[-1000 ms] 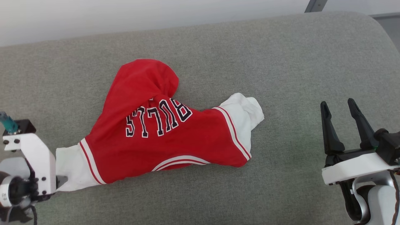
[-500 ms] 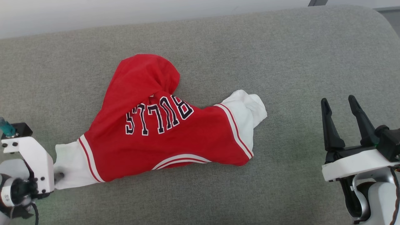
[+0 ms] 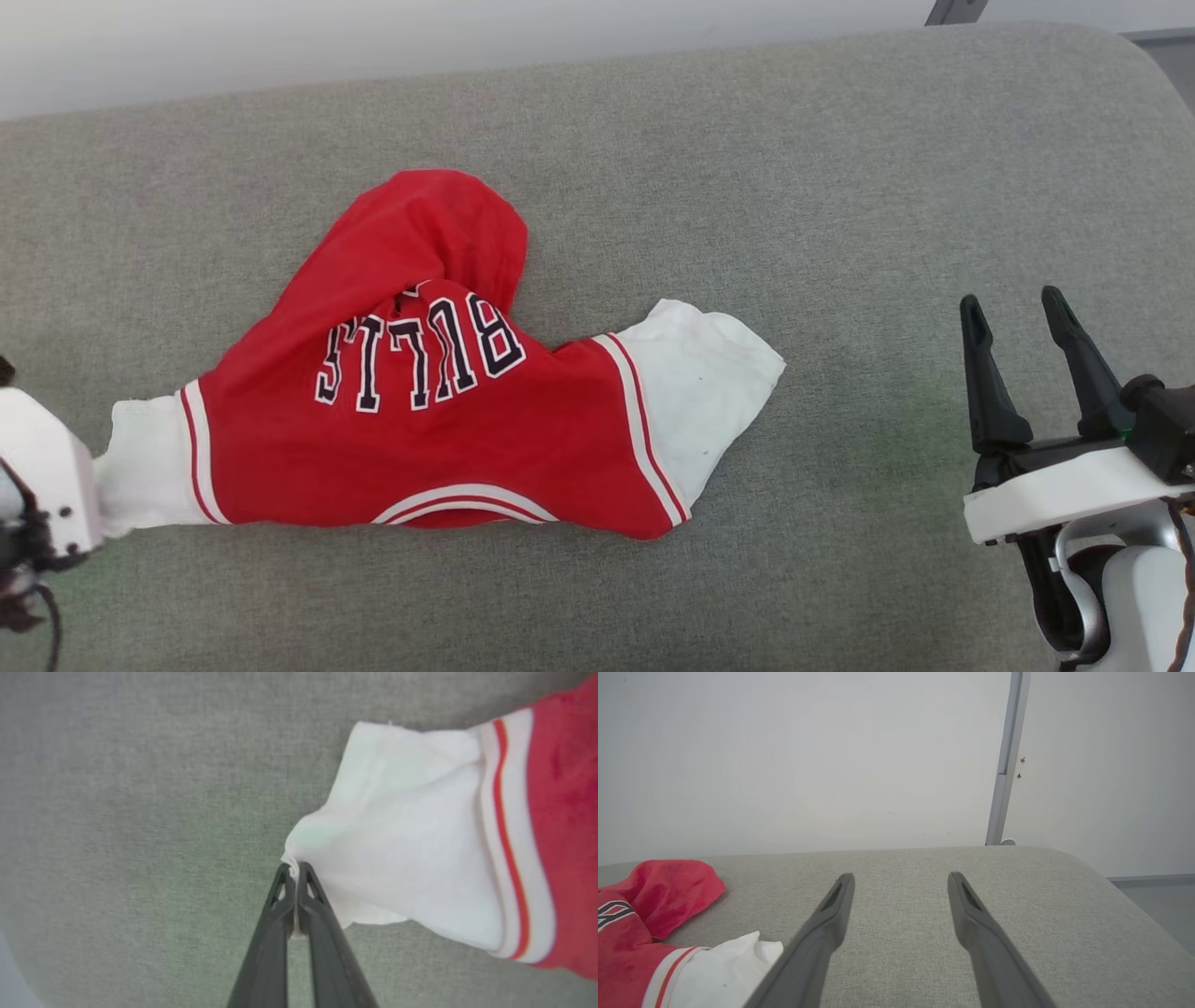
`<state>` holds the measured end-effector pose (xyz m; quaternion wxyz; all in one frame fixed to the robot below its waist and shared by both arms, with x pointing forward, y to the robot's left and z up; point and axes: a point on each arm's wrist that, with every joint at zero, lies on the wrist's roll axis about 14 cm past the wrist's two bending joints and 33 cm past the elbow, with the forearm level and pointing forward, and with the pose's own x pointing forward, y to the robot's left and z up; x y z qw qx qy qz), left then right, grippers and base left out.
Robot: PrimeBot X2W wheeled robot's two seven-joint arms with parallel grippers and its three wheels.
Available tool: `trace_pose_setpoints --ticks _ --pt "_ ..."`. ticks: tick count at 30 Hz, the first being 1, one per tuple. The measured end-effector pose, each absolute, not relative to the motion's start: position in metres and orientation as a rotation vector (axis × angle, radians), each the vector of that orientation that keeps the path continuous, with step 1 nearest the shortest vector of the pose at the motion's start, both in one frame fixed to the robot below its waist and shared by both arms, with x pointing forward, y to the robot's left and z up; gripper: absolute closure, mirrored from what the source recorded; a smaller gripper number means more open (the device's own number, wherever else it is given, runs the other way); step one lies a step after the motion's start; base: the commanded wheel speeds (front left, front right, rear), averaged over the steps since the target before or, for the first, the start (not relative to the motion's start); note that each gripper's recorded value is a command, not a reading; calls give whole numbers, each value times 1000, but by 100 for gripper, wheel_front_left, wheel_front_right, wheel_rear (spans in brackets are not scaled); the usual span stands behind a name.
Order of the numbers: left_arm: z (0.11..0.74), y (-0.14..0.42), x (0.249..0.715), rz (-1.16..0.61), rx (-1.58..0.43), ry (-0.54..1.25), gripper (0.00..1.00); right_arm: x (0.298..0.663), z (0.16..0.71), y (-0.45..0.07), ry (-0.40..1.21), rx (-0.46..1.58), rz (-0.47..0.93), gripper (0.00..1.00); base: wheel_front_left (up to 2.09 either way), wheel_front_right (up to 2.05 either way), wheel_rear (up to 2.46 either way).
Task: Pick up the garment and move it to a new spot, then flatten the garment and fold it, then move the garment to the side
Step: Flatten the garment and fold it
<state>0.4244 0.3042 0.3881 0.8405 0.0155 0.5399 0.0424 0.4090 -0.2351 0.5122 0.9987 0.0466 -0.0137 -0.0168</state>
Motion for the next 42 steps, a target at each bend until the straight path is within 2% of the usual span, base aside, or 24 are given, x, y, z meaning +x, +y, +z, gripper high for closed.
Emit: trace_pose_setpoints --ticks 3,4,6,7,13,20,25,33,34,42 --pt "380 295 415 69 3 1180 100 408 512 -235 -26 94 -34 0 0 0 0" --pt "379 293 413 60 1 1189 96 407 512 -235 -25 94 -33 0 0 0 0" --pt "381 289 412 38 15 1195 13 407 512 -234 -24 94 -31 0 0 0 0" --pt "384 287 414 27 28 1186 0 407 512 -234 -25 94 -31 0 0 0 0" --pt "432 263 453 -60 109 1059 0 405 517 -234 -37 91 -30 0 0 0 0" --pt "462 194 482 -258 154 970 0 403 519 -235 -53 98 -39 0 0 0 0" --pt "443 150 486 -372 153 1025 0 405 520 -236 -64 105 -52 0 0 0 0" --pt "382 136 493 -401 213 1178 0 407 508 -245 -51 114 -93 0 0 0 0" --pt "380 133 497 -406 205 1178 100 407 505 -247 -45 115 -102 0 0 0 0" --pt "380 126 532 -416 202 1128 100 405 495 -258 -27 114 -143 0 0 0 0"
